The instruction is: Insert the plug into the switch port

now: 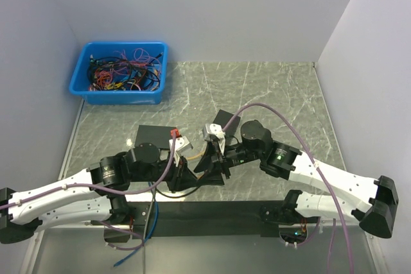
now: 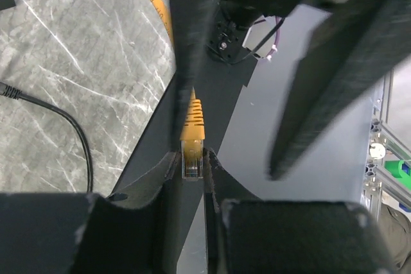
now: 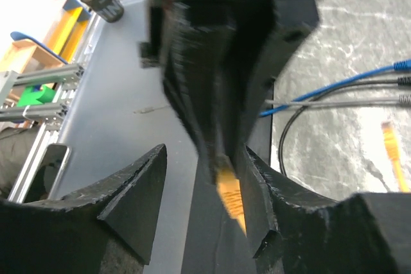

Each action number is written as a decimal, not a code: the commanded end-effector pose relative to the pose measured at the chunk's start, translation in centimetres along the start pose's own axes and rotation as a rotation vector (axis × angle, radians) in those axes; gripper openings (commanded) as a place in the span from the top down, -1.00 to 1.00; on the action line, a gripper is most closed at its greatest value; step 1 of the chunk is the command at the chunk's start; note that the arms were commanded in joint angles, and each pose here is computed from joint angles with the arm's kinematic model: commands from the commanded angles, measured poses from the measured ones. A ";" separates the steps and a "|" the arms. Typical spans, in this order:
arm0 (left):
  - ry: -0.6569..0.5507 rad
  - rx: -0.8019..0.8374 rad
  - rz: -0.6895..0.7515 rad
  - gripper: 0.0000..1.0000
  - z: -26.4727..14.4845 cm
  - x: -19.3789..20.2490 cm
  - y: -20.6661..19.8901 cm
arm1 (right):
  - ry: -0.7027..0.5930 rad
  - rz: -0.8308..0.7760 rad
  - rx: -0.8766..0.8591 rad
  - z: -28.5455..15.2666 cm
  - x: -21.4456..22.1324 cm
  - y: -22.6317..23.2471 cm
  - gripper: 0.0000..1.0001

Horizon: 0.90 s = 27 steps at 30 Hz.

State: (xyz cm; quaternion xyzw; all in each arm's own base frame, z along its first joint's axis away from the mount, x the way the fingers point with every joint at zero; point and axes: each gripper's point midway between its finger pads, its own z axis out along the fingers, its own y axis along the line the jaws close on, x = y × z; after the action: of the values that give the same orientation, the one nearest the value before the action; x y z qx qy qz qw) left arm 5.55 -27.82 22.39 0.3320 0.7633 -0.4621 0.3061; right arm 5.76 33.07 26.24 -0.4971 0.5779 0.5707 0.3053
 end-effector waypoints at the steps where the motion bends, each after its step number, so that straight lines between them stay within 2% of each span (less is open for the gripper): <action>1: -0.029 0.030 0.013 0.99 -0.6 -0.7 -1.0 | -0.027 -0.058 0.000 0.4 -1.5 0.0 -0.09; 10: -0.050 0.021 0.023 0.99 -0.8 -0.8 -0.9 | -0.001 -0.037 0.033 1.2 -0.7 -1.4 -0.04; 27: -0.133 0.051 0.039 0.99 -3.7 -1.0 -3.0 | -0.010 -0.055 0.036 0.6 -0.7 -1.0 0.14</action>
State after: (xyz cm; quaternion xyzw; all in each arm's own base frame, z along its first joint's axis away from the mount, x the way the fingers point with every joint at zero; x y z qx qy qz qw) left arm 3.53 -25.64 24.75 0.3349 0.7328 -0.4781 0.3497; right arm 5.97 33.77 25.14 -0.5055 0.5816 0.5601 0.3041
